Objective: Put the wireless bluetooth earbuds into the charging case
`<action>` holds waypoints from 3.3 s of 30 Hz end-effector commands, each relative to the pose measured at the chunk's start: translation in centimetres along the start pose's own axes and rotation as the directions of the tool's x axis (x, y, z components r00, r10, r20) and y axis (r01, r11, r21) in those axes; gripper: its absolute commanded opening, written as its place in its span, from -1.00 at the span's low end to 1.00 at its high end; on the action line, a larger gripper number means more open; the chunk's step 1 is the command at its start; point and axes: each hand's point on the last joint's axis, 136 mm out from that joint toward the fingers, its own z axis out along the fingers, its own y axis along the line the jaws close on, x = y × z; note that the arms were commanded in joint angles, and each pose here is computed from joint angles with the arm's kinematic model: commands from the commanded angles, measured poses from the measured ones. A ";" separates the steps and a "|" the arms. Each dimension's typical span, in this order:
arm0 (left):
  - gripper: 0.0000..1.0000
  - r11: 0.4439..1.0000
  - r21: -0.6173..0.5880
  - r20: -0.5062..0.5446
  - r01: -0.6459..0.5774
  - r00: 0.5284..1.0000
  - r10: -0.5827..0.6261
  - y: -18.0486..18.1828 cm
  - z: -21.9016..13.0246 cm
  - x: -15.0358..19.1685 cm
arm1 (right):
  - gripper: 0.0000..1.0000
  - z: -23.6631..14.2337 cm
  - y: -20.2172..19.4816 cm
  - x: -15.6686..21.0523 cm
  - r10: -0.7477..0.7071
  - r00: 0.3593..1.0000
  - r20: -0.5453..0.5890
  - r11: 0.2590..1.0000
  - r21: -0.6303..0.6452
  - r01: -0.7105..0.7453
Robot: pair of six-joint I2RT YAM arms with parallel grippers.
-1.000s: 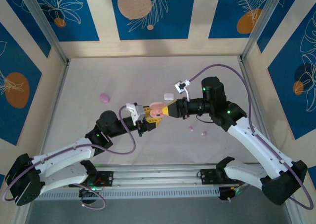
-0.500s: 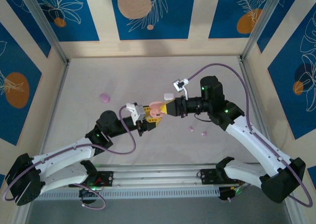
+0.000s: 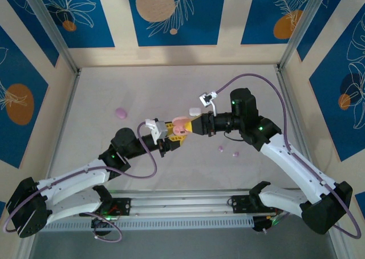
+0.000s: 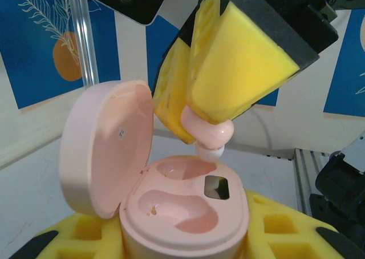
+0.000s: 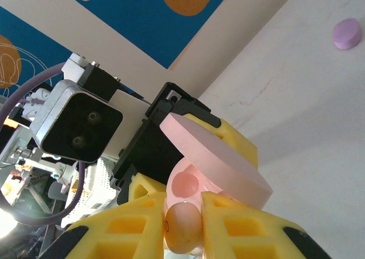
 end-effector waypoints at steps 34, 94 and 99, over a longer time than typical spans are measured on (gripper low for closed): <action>-0.37 1.000 0.023 0.081 -0.022 0.997 0.020 -0.4 0.3 -2.3 | -0.48 0.8 -3.1 1.0 -0.056 0.998 -0.030 0.963 0.261 0.062; -0.38 1.000 -0.011 0.052 -0.004 0.999 0.005 0.0 -0.1 -0.7 | -0.11 -2.8 2.0 -1.7 -0.175 0.980 0.094 0.948 0.285 0.142; -0.38 1.000 -0.026 0.053 -0.010 0.999 0.012 0.1 -0.5 -0.7 | -0.13 -6.3 0.3 -2.7 -0.229 0.949 0.215 0.896 0.428 0.120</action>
